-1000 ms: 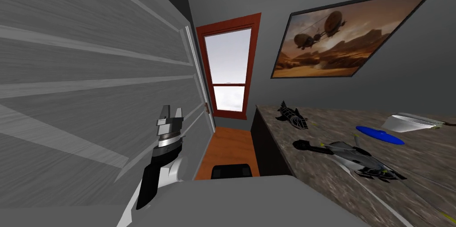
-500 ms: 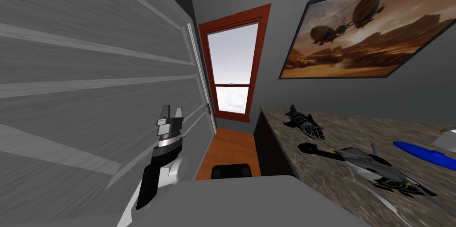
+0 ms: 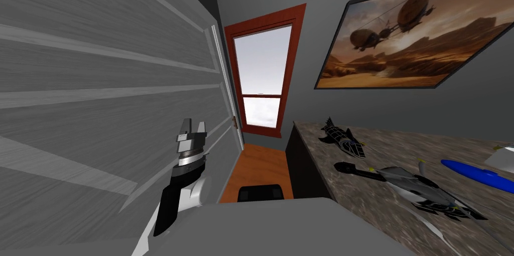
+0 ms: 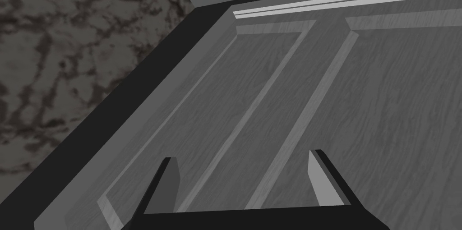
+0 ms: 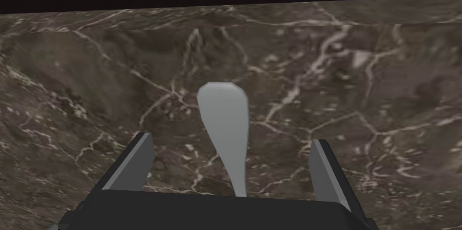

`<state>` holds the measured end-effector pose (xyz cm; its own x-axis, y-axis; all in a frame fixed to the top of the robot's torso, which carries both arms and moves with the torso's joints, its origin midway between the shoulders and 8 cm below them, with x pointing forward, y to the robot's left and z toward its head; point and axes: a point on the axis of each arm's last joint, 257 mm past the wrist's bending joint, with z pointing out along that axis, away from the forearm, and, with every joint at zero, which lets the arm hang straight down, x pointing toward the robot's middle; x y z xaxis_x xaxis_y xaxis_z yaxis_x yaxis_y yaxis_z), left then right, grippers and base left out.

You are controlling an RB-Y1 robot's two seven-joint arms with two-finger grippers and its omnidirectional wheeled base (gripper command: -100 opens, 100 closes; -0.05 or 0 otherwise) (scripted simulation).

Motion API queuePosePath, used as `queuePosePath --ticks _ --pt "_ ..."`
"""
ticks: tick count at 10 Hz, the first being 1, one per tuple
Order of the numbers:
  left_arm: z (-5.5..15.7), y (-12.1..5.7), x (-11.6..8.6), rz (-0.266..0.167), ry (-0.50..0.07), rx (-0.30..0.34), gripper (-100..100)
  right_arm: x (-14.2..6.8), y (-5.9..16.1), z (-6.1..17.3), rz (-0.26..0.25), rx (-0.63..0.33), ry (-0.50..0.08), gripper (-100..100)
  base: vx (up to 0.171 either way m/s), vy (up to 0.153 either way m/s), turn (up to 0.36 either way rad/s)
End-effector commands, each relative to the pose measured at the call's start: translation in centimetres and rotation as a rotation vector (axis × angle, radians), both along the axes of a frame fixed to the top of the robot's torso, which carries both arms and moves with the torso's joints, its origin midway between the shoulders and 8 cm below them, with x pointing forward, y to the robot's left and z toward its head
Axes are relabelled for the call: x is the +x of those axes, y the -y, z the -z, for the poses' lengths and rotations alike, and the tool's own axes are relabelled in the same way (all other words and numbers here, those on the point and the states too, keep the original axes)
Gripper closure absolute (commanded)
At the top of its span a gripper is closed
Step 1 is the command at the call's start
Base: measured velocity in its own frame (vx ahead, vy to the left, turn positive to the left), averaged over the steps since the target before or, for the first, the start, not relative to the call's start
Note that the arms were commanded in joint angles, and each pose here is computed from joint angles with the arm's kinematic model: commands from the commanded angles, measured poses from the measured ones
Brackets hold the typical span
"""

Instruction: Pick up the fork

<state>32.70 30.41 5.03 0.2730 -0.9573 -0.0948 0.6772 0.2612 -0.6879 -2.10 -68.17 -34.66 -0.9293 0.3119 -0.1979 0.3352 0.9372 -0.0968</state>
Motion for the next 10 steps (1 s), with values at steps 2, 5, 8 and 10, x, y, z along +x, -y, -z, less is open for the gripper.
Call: queuePosePath --ticks 2,5,8,10 --pt "0.0 0.0 0.0 0.0 0.0 0.0 0 0.0 0.0 0.0 0.0 0.0 0.0 100 0.0 0.0 0.0" --pt "0.0 0.0 0.0 0.0 0.0 0.0 0 0.0 -0.2 0.1 -0.002 0.005 0.001 100 0.0 0.0 0.0" --pt "0.0 0.0 0.0 0.0 0.0 0.0 0 0.3 0.2 -1.3 -0.006 0.0 -0.01 100 0.011 0.006 -0.011" --pt "0.0 0.0 0.0 0.0 0.0 0.0 0 0.3 0.1 -1.4 -0.007 0.001 -0.013 100 0.013 0.009 -0.005"
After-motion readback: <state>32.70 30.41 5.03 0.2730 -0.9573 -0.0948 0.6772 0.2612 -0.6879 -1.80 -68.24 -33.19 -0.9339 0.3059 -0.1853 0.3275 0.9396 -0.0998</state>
